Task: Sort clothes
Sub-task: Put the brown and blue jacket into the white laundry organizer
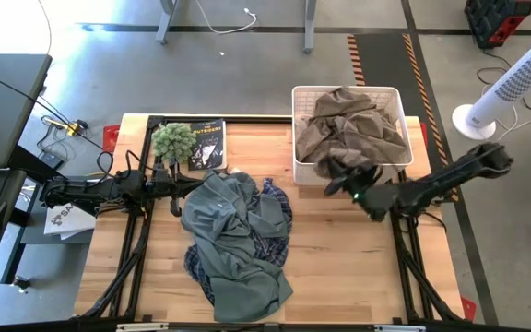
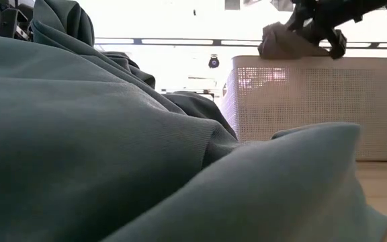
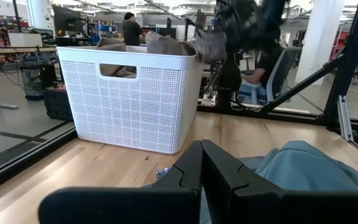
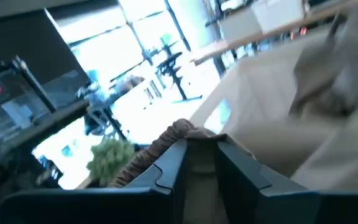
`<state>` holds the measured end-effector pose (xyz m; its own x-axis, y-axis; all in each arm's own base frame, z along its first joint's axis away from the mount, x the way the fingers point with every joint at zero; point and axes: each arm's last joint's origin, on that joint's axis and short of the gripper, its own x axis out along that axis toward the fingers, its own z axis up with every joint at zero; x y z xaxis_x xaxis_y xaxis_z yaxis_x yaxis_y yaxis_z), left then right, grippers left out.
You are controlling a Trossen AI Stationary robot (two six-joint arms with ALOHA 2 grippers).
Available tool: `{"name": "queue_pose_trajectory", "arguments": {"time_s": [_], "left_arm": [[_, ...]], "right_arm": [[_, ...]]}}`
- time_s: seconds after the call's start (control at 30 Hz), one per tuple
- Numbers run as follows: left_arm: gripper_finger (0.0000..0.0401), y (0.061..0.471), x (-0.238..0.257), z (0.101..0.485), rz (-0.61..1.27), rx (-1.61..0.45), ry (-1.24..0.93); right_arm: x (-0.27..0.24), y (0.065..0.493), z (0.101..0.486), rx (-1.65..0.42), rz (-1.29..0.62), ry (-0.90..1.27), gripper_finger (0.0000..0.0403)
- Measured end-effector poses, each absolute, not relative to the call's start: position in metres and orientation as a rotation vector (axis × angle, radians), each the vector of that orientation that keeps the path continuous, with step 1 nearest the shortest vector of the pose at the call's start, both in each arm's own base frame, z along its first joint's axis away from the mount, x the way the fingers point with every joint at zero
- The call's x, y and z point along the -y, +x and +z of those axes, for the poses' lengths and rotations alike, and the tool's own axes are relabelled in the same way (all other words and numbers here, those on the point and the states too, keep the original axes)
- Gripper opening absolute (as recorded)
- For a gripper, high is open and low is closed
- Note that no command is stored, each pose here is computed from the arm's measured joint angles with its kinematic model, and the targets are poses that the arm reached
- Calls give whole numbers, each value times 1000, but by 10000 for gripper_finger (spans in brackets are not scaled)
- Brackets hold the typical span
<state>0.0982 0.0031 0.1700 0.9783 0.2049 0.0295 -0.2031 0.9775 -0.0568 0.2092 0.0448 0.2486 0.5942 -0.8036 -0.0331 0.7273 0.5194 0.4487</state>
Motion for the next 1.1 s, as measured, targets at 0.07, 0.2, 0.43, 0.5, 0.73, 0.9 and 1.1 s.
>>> {"name": "queue_pose_trajectory", "arguments": {"time_s": [0.07,0.2,0.43,0.5,0.73,0.9,1.1], "left_arm": [[1,98,-3,170,206,35,-54],[1,98,-3,170,206,35,-53],[1,98,-3,170,205,35,-54],[1,98,-3,170,206,35,-54],[1,98,-3,170,205,35,-54],[1,98,-3,170,206,35,-54],[1,98,-3,170,206,35,-54]], "right_arm": [[-32,202,261,191,-923,419,78],[0,191,275,232,-975,417,78],[66,187,280,188,-993,545,77],[84,188,286,61,-983,581,77],[128,187,298,-586,-1201,584,77],[148,196,273,-889,-1231,603,77],[169,213,212,-1133,-1113,696,77]]}}
